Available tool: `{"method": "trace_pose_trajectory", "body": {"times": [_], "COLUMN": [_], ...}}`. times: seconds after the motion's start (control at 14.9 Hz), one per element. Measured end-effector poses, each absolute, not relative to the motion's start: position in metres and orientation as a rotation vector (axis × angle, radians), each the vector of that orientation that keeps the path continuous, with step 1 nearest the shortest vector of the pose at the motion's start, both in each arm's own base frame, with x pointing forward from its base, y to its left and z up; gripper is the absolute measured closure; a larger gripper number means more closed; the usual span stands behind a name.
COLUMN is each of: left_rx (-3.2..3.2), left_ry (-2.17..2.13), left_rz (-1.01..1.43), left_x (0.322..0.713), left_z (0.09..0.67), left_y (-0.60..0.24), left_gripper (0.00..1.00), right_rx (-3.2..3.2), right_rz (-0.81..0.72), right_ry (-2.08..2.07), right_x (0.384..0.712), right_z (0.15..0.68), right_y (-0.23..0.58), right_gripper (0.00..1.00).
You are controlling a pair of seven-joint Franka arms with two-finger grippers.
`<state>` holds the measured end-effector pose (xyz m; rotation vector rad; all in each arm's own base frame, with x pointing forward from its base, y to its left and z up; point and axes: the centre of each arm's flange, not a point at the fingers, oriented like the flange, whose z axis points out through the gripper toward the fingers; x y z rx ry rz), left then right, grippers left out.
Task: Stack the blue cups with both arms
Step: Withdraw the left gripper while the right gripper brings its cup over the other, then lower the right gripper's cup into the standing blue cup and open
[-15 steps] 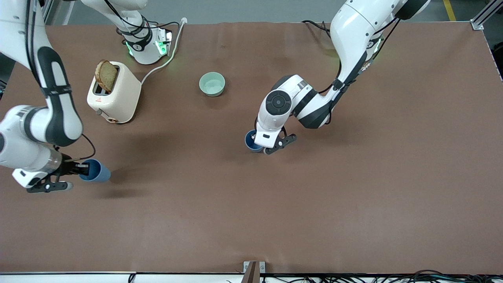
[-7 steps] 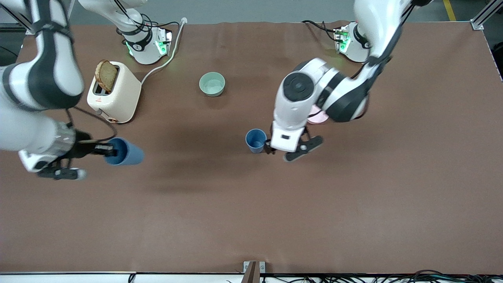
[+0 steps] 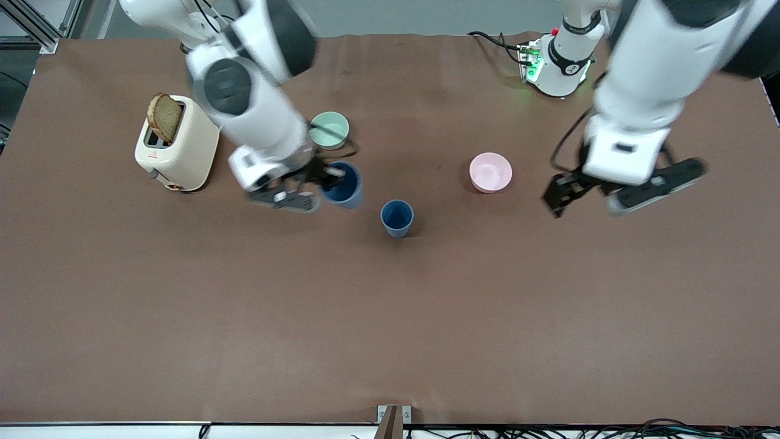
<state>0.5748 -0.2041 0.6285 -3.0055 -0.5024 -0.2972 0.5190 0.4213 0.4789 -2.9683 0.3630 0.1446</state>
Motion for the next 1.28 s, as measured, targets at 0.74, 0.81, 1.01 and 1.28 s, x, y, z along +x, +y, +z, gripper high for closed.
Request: {"method": "trace_pose_trajectory", "body": {"times": [0.74,0.81,1.01,1.28], "left_rx": [-3.06,-3.063,-3.069,-3.098], "left_ry": [0.01,0.034,0.074,0.104], "left_rz": [-0.041,-0.036,-0.032,-0.028], "left_x": [0.55,0.55,0.55,0.549], "left_z": [0.662,0.662,0.661,0.661], "left_y": [-0.061,-0.052,-0.056,-0.068], "left_gripper": [0.0,0.0,0.0,0.0], "right_rx": [-3.044,-3.044,-3.065,-3.083], "right_rz": [0.037,0.036,0.023,0.014], "right_ry": [0.369,0.368,0.353,0.331], "right_x": [0.51,0.51,0.509,0.506], "right_z": [0.365,0.365,0.363,0.36], "right_y": [0.505,0.505,0.504,0.508], "right_gripper": [0.97,0.97,0.97,0.97]}}
